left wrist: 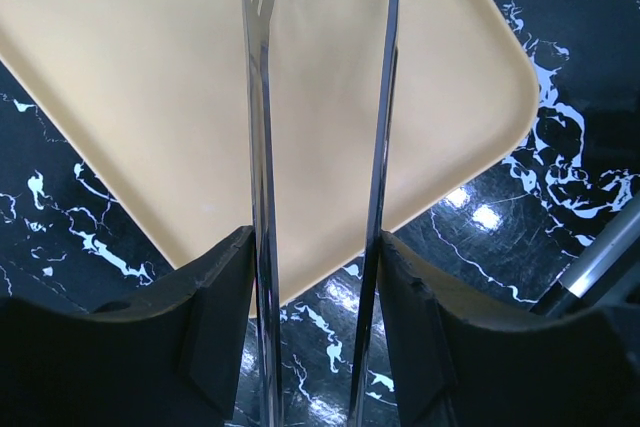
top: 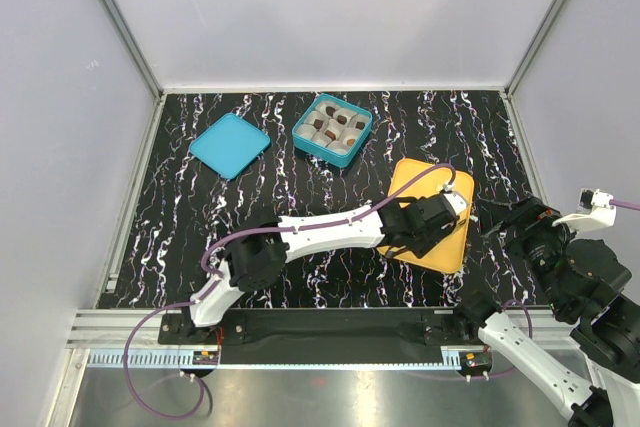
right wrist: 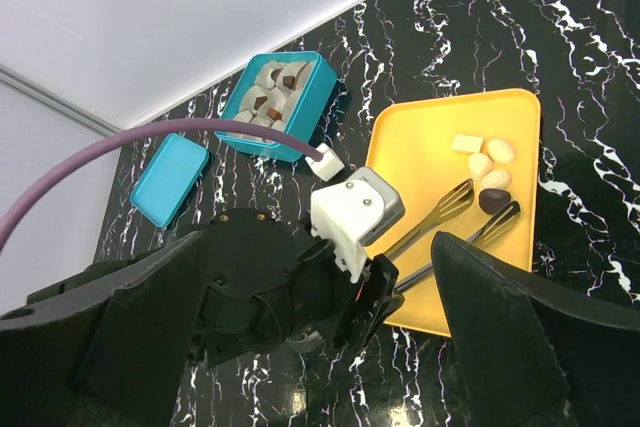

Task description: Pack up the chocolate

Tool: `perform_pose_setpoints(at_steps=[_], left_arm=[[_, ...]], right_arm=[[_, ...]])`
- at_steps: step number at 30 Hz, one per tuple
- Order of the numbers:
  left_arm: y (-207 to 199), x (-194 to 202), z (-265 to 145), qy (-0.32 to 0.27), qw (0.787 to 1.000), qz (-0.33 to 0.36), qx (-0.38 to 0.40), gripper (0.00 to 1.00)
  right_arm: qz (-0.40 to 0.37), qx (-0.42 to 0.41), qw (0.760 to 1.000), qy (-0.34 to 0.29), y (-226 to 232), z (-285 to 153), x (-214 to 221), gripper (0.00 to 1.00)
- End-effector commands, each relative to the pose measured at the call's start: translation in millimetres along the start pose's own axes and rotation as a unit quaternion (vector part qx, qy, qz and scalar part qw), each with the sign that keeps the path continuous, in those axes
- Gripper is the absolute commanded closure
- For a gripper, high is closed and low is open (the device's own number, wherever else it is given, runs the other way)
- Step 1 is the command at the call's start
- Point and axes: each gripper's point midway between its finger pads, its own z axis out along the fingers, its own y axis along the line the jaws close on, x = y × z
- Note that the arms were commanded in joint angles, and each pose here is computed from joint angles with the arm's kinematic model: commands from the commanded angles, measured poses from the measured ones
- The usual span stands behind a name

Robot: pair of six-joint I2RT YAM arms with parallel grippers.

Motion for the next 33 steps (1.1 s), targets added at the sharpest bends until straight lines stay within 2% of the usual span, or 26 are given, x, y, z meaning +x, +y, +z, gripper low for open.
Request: perform_pose_setpoints(at_steps=[1, 12, 19, 33], left_arm=[[-5, -24, 0, -0.038, 0.999, -0.006, 0.002, 0.47], [-1, -12, 12, -0.018, 1.000, -0.003, -0.013, 0.53], [4, -21, -10, -0.029, 0.999, -0.005, -0.014, 0.58], [22, -37, -56, -0.049, 0.998, -0.010, -0.046, 0.61]], right_arm=[[0.013, -0.009, 1.000, -0.013, 4, -3, -8, 0.00], [0.011, -0.008, 1.000, -0.013, 4, -2, -8, 0.00], [0.011, -0.013, 1.000, -0.012, 7, -2, -9, 0.00], [0.019, -0.020, 1.000, -0.011, 9, -5, -10, 0.00]])
